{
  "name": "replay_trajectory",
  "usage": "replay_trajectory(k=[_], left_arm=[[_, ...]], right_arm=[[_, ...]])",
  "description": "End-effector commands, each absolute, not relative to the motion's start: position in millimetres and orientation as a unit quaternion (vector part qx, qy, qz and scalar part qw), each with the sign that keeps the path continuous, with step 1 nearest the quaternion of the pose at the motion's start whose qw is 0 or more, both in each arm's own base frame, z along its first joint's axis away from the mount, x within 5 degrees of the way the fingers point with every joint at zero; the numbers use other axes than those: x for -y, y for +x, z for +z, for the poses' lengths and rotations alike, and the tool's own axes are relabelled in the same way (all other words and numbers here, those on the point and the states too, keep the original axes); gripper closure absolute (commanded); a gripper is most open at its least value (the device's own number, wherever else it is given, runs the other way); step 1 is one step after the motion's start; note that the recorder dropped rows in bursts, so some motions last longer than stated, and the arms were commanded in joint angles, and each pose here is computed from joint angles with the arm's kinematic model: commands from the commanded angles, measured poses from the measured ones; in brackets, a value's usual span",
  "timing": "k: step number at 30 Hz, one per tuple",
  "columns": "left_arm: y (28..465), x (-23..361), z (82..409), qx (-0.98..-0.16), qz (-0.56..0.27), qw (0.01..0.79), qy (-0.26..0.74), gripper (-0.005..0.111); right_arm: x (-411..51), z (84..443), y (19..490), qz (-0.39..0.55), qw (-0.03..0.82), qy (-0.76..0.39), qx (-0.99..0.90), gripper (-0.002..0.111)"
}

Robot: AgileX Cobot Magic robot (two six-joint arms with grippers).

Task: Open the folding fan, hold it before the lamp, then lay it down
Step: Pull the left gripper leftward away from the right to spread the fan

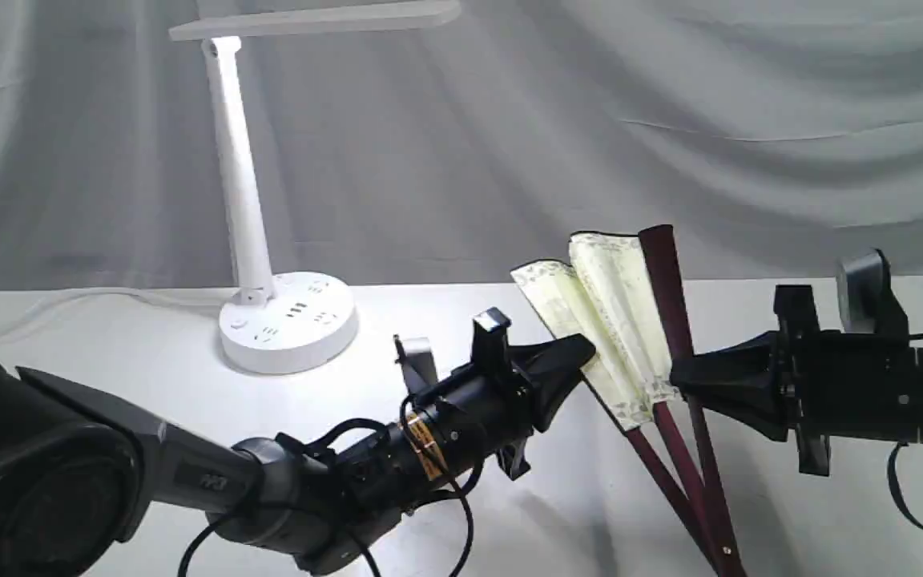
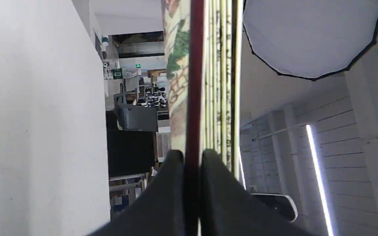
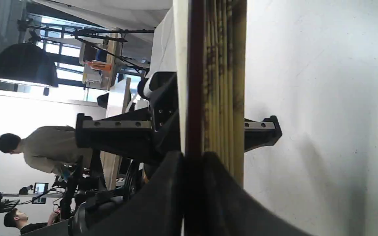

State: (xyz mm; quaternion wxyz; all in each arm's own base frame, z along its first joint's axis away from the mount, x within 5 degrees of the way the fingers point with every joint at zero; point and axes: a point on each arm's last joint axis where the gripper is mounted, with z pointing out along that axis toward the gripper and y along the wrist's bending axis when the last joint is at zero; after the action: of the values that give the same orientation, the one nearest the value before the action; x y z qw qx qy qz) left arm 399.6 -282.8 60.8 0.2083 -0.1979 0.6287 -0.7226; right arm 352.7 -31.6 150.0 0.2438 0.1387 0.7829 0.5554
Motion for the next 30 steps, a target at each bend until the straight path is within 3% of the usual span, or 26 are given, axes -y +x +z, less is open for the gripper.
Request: replay_trajectory(k=[1,19,30], left_arm=[[400.6,283.7,65.7,-0.613,-0.734,0.209,-0.205,0.107],[409.3,274.7,66.8,-0.578,-0.734,0.233,-0.270,0.107],[403.2,255.4,47.2,-0.558,-0.708,0.237,-0.363,0.107]], right_arm=[[33.1,157.5,353.6,0.563,0.264,0.137,-0.771,0.108],[41.2,157.9,362.4,0.542,0.305,0.171,-0.764,0.108],[93.5,158.3,355.7,0.509,0.347,0.226,-0.755,0.108]])
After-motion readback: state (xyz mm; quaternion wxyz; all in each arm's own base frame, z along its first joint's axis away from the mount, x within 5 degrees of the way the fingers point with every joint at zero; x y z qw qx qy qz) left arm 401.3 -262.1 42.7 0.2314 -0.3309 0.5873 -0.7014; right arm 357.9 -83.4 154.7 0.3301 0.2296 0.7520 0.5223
